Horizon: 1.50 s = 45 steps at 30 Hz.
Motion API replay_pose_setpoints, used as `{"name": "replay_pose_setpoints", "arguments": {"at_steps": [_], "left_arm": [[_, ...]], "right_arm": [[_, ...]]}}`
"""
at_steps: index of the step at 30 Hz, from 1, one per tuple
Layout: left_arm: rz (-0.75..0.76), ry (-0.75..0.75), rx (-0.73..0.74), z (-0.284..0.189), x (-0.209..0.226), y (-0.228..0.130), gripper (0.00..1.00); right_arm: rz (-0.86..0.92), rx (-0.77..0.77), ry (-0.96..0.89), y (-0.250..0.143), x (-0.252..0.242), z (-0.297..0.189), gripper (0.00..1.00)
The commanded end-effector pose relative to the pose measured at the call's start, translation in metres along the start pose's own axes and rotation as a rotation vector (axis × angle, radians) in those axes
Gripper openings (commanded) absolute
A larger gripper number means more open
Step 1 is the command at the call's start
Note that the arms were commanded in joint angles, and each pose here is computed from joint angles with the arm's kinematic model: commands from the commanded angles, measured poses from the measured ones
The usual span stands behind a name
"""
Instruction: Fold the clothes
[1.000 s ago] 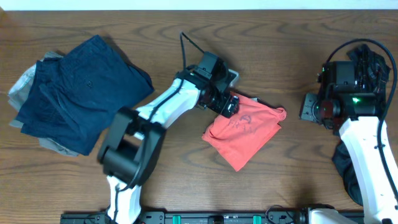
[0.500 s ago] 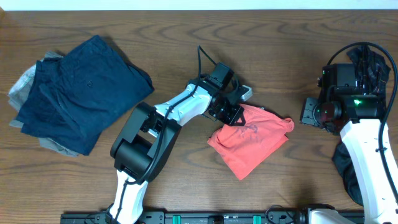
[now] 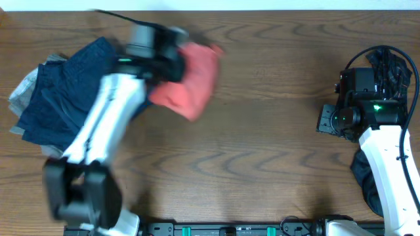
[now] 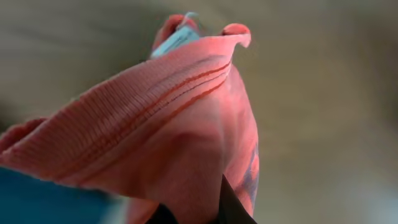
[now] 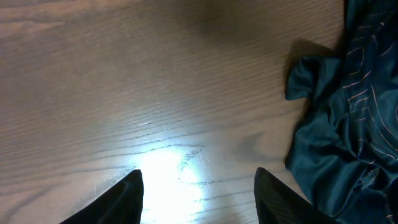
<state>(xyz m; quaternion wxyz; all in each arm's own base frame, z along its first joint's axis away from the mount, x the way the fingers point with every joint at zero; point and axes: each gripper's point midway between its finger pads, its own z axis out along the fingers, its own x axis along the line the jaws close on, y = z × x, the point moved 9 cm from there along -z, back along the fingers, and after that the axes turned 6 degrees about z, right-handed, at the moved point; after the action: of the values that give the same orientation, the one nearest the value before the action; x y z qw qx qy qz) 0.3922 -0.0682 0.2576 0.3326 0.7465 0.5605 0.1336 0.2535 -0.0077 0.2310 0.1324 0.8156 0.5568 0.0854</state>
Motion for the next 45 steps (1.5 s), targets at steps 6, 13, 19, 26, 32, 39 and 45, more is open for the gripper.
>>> {"name": "replay_pose_setpoints", "arguments": {"at_steps": [6,13,19,26,32,39,45], "left_arm": [[-0.288,0.436,-0.022,-0.082,0.135,-0.029,0.06],[-0.599,0.568,0.033,-0.099,0.213,-0.085,0.87],[-0.588,0.247,-0.178,-0.110,0.209,-0.066,0.98],[-0.348,0.036,-0.182,-0.087,0.148,-0.031,0.98],[-0.154,0.019,0.043,-0.038,0.063,-0.026,0.98],[-0.186,0.150,0.515,-0.034,0.002,-0.082,0.98],[-0.279,0.164,0.712,-0.061,-0.015,-0.109,0.98]], "right_arm": [[0.011,-0.023,0.009,0.002,-0.001,-0.006,0.56],[0.011,-0.021,0.009,0.002,-0.001,-0.006,0.56],[0.011,-0.019,0.013,0.002,0.000,-0.006,0.57],[0.009,-0.051,0.232,0.012,0.020,-0.008,0.98],[-0.116,-0.174,0.457,0.033,0.043,-0.016,0.99],[-0.130,-0.001,0.235,0.007,0.021,-0.001,0.99],[-0.093,0.130,0.198,-0.019,0.011,-0.009,0.99]]}}
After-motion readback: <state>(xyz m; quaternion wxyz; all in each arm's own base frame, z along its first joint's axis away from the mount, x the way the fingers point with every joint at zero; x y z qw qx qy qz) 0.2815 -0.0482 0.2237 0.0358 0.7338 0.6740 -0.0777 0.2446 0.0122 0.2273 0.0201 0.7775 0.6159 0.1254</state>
